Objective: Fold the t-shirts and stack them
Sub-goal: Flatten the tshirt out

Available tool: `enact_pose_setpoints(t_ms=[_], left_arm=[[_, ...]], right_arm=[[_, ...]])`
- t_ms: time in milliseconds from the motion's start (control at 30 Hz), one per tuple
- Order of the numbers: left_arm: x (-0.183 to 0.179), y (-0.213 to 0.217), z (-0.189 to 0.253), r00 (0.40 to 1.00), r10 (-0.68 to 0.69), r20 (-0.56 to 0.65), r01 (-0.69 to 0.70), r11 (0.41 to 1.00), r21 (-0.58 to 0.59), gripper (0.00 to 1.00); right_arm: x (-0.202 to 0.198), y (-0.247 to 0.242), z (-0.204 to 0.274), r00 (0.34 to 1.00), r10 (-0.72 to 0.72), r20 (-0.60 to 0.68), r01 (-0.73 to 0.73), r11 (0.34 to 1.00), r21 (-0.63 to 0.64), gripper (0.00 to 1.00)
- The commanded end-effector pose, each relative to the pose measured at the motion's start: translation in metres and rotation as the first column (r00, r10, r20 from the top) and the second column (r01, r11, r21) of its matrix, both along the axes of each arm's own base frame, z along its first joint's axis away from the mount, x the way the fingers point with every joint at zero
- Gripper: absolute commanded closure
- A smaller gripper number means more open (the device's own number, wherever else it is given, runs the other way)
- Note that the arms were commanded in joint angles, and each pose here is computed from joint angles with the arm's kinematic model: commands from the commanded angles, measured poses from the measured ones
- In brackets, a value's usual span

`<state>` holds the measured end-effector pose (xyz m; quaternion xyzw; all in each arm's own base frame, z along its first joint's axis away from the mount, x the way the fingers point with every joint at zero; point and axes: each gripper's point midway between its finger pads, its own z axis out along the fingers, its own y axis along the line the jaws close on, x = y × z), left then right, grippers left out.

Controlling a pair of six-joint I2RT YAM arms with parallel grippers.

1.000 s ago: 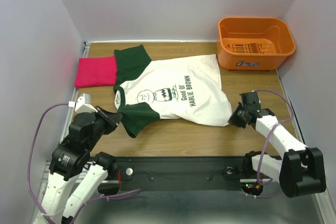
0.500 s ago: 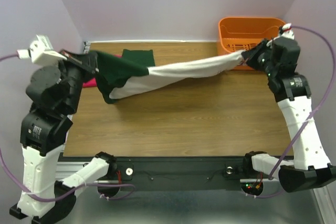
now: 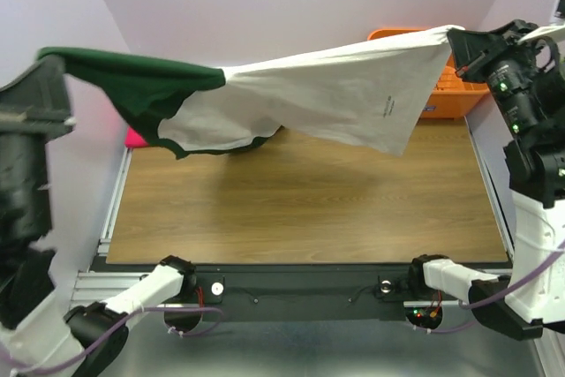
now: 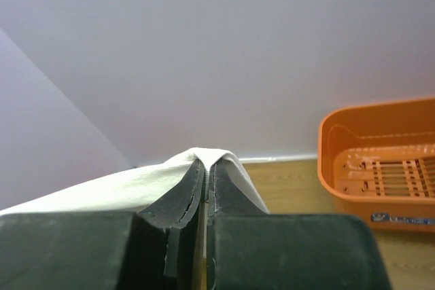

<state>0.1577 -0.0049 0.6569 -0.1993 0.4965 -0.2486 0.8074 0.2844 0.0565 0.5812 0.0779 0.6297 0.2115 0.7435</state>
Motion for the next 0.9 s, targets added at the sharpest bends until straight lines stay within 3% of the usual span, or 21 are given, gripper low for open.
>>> enact_pose_setpoints(t_ms=[0,100,200,367,733,867], left_arm=[[-0.039,0.024,0.041,0.983,0.06,0.173,-0.056,0.998,-0.028,1.0],[-0.019,0.021,0.032,0.989,0.088,0.122,-0.086,0.996,-0.017,1.0],[0.014,0.015,0.026,0.988,0.137,0.066,-0.139,0.99,0.023,1.0],[0.046,-0.006,0.033,0.994,0.104,0.033,-0.106,0.992,0.072,1.0],[0.027,-0.012,0.059,0.986,0.038,0.161,-0.047,0.998,0.053,1.0],[0.003,-0.007,0.067,0.977,0.012,0.211,-0.022,0.999,0.045,1.0]], right_arm=[[-0.003,-0.006,0.018,0.998,-0.03,0.057,0.031,0.999,-0.017,0.99],[0.01,-0.016,0.014,0.995,-0.091,0.034,0.091,0.996,0.011,0.99],[0.027,-0.006,0.017,0.999,-0.047,0.022,0.047,0.999,0.01,0.99],[0.041,-0.006,0.023,0.998,-0.053,0.03,0.054,0.998,-0.013,0.99],[0.017,0.002,0.053,0.992,0.002,0.123,0.002,0.999,-0.035,0.99],[-0.003,-0.001,0.067,0.985,0.001,0.174,0.006,0.999,-0.034,0.99]])
